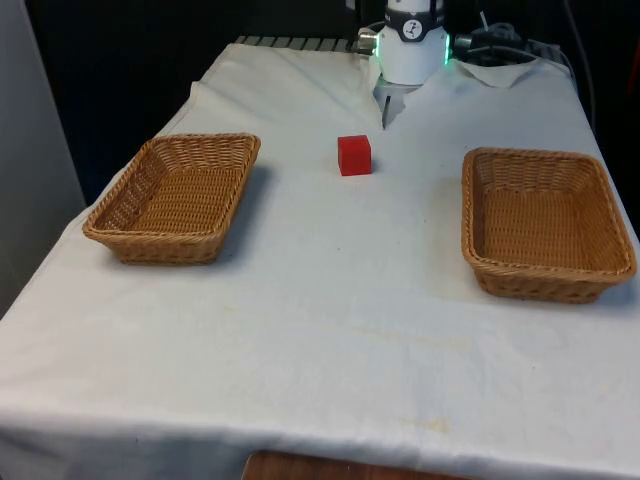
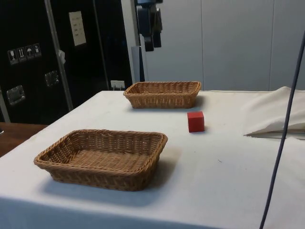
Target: Pick up the red cube and place it into the right basket.
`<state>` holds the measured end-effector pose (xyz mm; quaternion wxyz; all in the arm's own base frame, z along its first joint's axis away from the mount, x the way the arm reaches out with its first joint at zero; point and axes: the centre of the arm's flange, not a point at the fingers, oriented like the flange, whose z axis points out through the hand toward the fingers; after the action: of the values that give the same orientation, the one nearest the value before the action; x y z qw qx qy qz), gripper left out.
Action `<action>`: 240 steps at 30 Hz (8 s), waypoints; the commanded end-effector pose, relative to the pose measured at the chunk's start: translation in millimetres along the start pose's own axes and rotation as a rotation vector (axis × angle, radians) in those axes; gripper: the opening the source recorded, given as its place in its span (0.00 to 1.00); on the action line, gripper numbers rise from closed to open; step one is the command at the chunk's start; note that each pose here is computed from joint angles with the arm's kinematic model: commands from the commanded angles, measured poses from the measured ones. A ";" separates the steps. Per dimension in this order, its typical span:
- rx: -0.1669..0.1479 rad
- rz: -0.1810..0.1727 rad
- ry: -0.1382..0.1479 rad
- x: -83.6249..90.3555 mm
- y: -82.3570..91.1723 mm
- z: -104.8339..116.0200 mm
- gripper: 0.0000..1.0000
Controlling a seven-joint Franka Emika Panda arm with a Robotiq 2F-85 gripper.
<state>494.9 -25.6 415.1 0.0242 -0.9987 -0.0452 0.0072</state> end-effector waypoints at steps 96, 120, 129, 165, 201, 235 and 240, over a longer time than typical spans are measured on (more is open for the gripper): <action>-0.143 -0.228 0.032 -93.7 44.3 229.1 1.00; -0.152 -0.229 0.006 -94.4 46.2 237.8 0.03; -0.152 -0.226 0.007 -93.6 46.8 236.1 0.03; -0.076 -0.165 0.065 -47.6 78.4 120.3 0.03; -0.061 -0.145 0.079 13.1 171.9 120.7 0.03; -0.106 -0.073 0.044 19.1 264.6 142.8 0.03; -0.103 -0.037 0.040 20.0 274.0 160.2 0.03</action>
<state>535.9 -286.2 245.2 -0.0284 -0.9973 -0.0665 -0.0133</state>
